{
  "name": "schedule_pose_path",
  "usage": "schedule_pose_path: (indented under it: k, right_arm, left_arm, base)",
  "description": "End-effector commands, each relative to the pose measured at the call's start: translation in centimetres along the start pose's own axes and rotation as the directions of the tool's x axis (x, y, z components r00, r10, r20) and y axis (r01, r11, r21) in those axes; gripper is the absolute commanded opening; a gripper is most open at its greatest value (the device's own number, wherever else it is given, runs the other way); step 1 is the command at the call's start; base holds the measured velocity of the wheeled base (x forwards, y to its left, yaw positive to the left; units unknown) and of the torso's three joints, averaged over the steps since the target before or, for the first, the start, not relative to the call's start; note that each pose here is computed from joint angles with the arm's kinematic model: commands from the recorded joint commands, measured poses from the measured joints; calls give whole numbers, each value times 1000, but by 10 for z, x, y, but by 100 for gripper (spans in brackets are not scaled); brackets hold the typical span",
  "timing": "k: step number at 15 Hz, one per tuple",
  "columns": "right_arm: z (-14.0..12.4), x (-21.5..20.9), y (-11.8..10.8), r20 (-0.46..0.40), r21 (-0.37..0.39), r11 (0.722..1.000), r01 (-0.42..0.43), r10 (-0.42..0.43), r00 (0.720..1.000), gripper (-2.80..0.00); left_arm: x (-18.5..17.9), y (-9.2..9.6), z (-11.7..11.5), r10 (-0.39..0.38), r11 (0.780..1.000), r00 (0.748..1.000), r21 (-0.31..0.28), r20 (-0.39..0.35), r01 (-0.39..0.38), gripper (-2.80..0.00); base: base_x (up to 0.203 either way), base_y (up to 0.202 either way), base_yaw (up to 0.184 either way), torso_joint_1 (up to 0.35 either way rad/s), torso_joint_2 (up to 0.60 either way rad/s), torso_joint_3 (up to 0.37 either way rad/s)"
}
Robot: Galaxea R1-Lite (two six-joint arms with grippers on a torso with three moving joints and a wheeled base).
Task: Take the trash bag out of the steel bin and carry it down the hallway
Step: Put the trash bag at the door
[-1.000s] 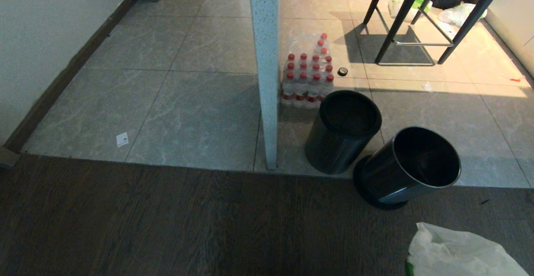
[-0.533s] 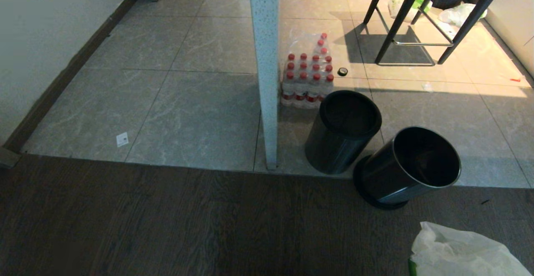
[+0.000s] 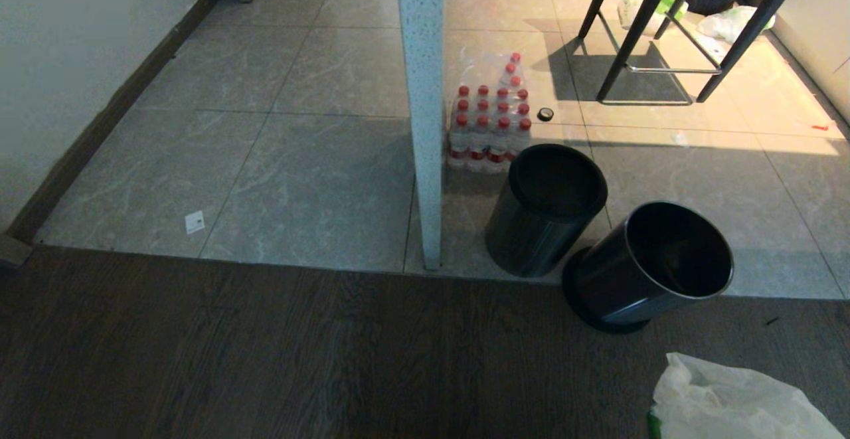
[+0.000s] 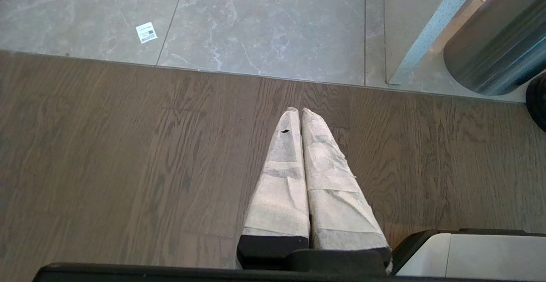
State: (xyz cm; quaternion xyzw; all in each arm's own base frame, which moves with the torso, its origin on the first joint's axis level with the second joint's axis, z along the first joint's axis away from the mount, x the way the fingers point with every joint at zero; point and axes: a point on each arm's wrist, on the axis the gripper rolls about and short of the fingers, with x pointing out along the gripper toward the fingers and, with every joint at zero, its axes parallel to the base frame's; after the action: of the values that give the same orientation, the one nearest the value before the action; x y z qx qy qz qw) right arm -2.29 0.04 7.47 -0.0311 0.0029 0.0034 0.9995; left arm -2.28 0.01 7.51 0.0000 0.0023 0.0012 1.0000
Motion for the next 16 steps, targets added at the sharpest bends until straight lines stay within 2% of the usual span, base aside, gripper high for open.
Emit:
schedule_pose_path:
  k: [1, 16]
  right_arm:
    - [0, 0, 0, 0, -1, 1000, -1, 1, 1000, -280]
    - [0, 0, 0, 0, -1, 1000, -1, 1, 1000, -280]
  left_arm:
    - [0, 0, 0, 1, 1000, 1000, -2, 0, -1, -280]
    - [0, 0, 0, 1, 1000, 1000, -8, 0, -1, -280]
  base:
    - [0, 0, 0, 2, 0, 106]
    - [0, 0, 0, 3, 1, 196]
